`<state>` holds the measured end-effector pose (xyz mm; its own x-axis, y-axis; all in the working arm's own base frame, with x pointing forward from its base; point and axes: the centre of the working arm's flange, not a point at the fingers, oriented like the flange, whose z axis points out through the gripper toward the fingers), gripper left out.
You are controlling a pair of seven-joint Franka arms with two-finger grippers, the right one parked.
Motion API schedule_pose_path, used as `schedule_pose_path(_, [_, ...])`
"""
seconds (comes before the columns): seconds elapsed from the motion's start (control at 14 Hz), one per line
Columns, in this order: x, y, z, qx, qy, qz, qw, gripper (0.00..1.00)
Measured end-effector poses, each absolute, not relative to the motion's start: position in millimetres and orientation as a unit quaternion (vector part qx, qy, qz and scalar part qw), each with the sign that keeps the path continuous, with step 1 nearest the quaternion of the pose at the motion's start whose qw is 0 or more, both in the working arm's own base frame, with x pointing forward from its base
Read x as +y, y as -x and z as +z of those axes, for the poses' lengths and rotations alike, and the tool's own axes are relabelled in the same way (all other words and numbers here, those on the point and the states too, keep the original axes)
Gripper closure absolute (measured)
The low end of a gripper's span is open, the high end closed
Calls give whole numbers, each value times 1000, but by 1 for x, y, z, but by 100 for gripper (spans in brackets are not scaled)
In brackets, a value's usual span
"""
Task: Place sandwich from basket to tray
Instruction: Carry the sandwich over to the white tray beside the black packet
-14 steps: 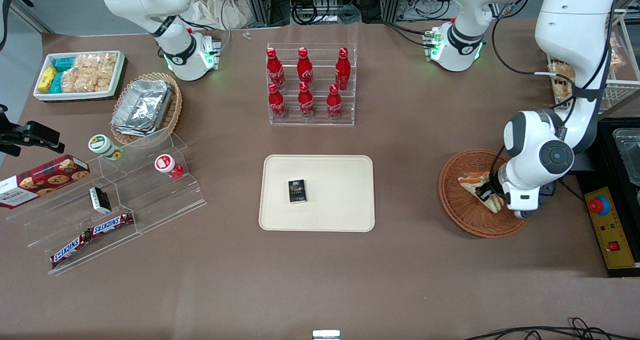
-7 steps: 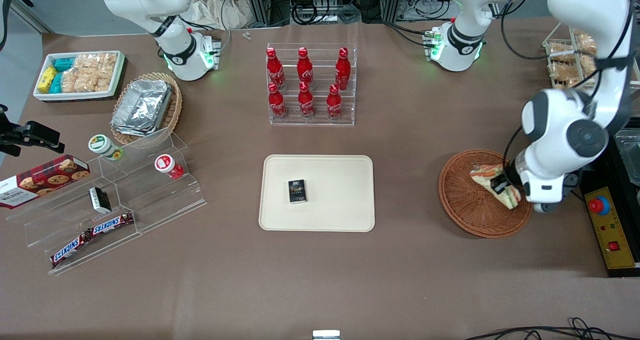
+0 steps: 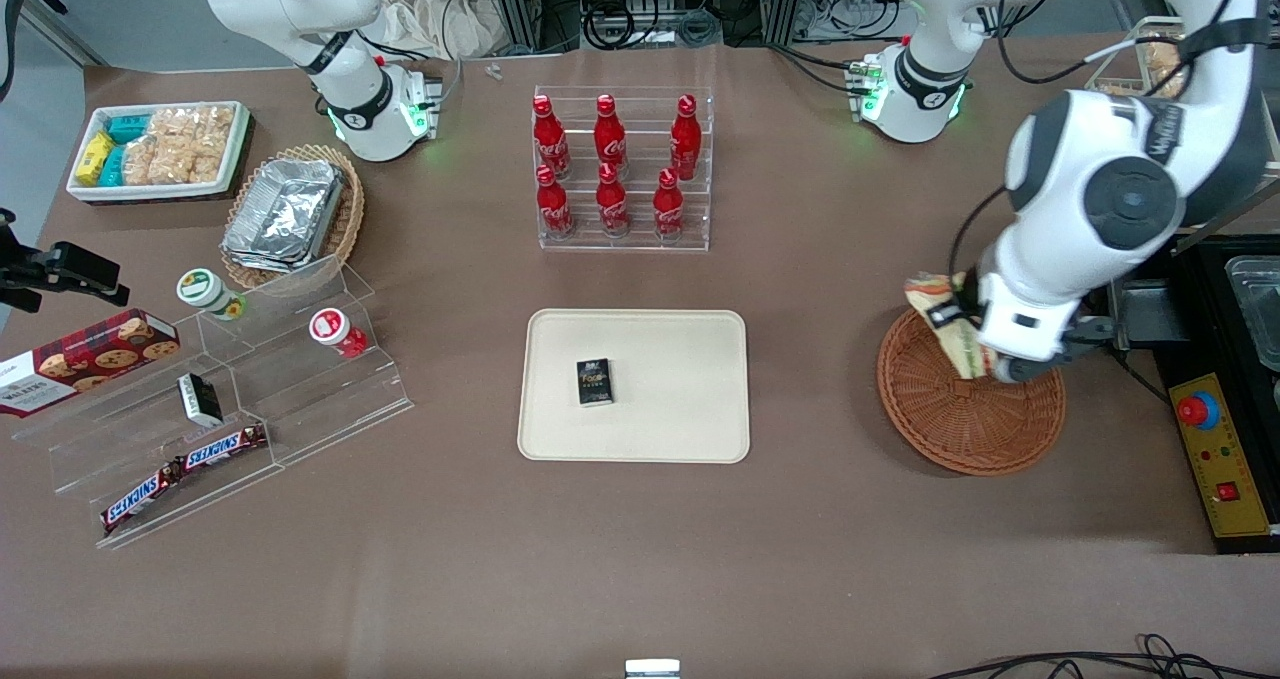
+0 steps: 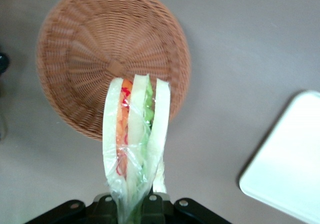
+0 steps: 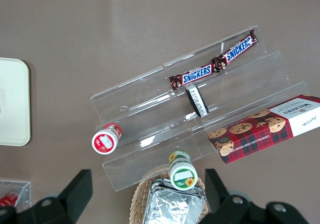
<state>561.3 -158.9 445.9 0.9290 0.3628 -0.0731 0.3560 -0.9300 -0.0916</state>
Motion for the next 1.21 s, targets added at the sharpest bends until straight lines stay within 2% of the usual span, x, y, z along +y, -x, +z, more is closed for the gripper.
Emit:
schedule_pose_path(0.29, [-244, -541, 435, -105, 993, 45, 22, 84])
schedule_pose_path(0.57, [-313, -531, 414, -44, 998, 23, -25, 84])
schedule_pose_path(0.86, [-366, -515, 371, 11, 999, 22, -35, 84])
schedule_pose_path(1.21, [-385, -522, 305, 51, 998, 5, -41, 84])
